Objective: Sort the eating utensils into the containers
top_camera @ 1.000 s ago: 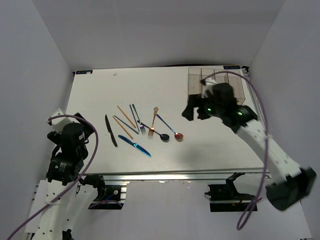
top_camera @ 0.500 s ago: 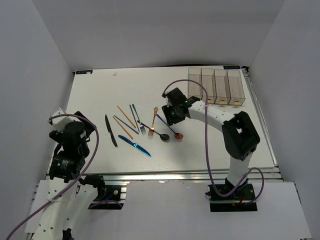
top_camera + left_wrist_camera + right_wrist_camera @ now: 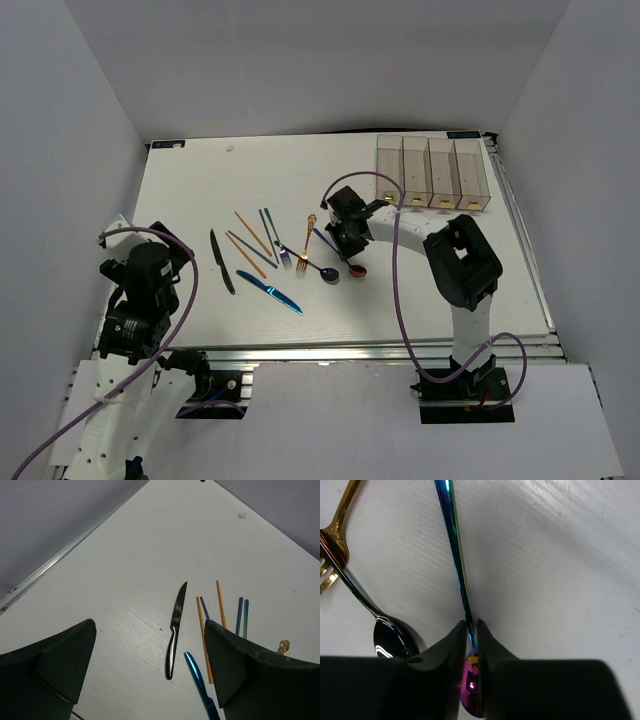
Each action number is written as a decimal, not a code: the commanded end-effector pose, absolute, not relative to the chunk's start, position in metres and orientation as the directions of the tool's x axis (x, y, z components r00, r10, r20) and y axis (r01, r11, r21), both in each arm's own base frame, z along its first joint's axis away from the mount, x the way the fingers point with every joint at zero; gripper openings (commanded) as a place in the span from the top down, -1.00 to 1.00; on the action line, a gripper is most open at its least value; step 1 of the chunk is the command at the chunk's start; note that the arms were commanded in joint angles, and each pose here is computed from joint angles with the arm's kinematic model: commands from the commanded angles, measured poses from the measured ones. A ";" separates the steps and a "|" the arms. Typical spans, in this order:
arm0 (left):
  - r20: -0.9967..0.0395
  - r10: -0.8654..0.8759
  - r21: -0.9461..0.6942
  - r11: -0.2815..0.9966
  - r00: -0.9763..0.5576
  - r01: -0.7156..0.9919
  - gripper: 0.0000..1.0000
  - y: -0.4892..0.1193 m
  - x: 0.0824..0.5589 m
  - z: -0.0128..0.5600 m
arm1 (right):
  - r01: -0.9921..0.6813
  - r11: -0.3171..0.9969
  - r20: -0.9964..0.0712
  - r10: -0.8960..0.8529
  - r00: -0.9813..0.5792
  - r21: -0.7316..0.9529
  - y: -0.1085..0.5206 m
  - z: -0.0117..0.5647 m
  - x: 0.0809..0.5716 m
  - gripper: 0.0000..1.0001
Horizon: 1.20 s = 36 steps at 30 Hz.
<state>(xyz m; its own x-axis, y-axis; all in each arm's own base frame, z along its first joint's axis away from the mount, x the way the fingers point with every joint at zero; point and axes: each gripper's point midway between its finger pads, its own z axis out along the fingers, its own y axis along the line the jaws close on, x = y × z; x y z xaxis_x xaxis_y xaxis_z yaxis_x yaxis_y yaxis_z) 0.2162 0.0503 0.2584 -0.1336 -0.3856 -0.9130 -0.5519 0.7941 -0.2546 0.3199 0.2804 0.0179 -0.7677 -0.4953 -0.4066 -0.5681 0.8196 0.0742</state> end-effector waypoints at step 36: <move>-0.914 -0.391 -0.287 0.809 -0.106 -0.512 -0.96 0.046 0.218 0.265 | -0.077 0.990 -0.793 0.047 -0.607 0.118 0.157 0.163 0.598 1.00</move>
<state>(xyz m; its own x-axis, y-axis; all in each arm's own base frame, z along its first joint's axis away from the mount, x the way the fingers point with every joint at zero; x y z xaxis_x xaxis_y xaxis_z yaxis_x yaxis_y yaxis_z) 0.2167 0.0452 0.2637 -0.1142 -0.3947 -0.9117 -0.5151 0.8082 -0.2854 0.5921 0.1666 0.1439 -0.6498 0.0386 -0.7591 -0.0946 0.9868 0.1312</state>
